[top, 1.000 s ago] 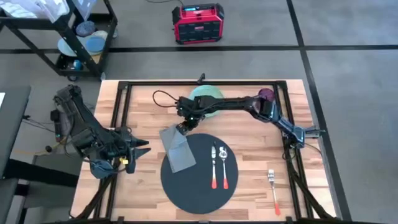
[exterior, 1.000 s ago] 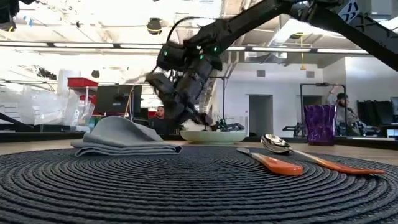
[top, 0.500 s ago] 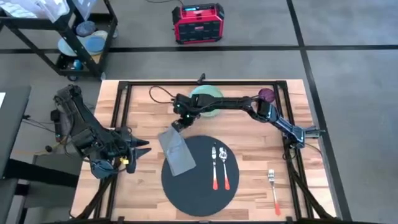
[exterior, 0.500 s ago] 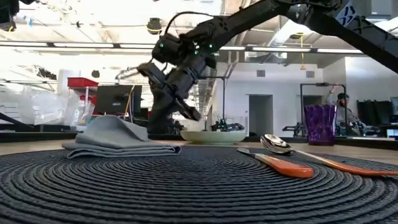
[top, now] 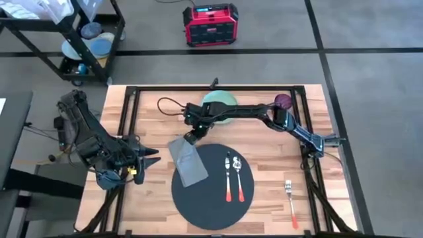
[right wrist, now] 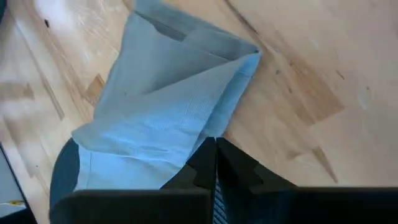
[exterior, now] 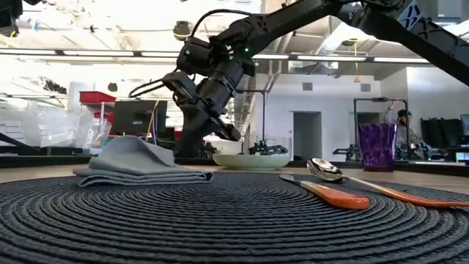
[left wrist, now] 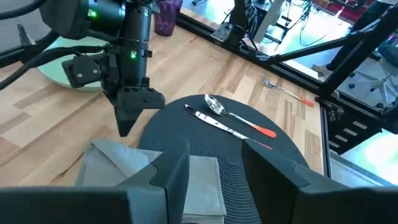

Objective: Set table place
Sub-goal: Fold the gray table napkin

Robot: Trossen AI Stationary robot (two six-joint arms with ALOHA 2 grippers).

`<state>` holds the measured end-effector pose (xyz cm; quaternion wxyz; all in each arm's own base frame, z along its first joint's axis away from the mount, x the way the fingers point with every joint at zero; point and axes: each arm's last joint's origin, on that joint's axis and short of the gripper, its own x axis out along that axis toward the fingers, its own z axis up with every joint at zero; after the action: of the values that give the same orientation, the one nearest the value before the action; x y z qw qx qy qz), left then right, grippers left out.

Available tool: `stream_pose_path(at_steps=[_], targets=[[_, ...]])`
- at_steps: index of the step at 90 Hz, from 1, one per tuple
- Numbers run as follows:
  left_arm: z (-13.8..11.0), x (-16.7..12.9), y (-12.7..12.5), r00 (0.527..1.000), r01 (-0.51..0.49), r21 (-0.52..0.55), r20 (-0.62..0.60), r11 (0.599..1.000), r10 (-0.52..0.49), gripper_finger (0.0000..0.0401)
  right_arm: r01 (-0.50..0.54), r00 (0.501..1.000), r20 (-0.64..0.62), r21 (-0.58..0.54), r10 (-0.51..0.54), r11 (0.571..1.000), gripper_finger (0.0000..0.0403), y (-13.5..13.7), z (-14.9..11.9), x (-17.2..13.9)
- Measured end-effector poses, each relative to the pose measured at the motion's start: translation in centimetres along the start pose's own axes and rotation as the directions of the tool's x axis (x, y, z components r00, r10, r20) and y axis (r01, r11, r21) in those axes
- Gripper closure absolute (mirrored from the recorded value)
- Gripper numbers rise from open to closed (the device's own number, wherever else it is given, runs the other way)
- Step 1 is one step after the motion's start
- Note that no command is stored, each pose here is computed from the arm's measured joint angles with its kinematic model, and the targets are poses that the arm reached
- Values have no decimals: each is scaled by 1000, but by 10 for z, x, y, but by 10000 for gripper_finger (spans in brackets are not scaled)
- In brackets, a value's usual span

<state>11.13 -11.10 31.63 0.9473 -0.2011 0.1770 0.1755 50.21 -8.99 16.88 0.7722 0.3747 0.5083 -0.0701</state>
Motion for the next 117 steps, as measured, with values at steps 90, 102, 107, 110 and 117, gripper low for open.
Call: stream_pose_path(at_steps=[90, 102, 107, 110, 117], targets=[[0, 0, 0, 1000, 4, 61, -11, 998, -3, 271, -246, 938, 248, -21, 243, 969, 403, 15, 29, 8], [0, 0, 0, 1000, 5, 50, -13, 999, -4, 271, -278, 926, 269, 5, 266, 961, 403, 15, 32, 5], [-1, 0, 0, 1000, 7, 48, -18, 999, -6, 271, -283, 933, 236, 15, 271, 959, 403, 14, 30, 5], [-1, 0, 0, 1000, 8, 48, -22, 999, -7, 271, -295, 935, 211, 13, 286, 955, 403, 13, 29, 6], [-1, 0, 0, 1000, 10, 52, -25, 999, -9, 271, -342, 929, 148, -4, 338, 940, 403, 15, 27, 4]])
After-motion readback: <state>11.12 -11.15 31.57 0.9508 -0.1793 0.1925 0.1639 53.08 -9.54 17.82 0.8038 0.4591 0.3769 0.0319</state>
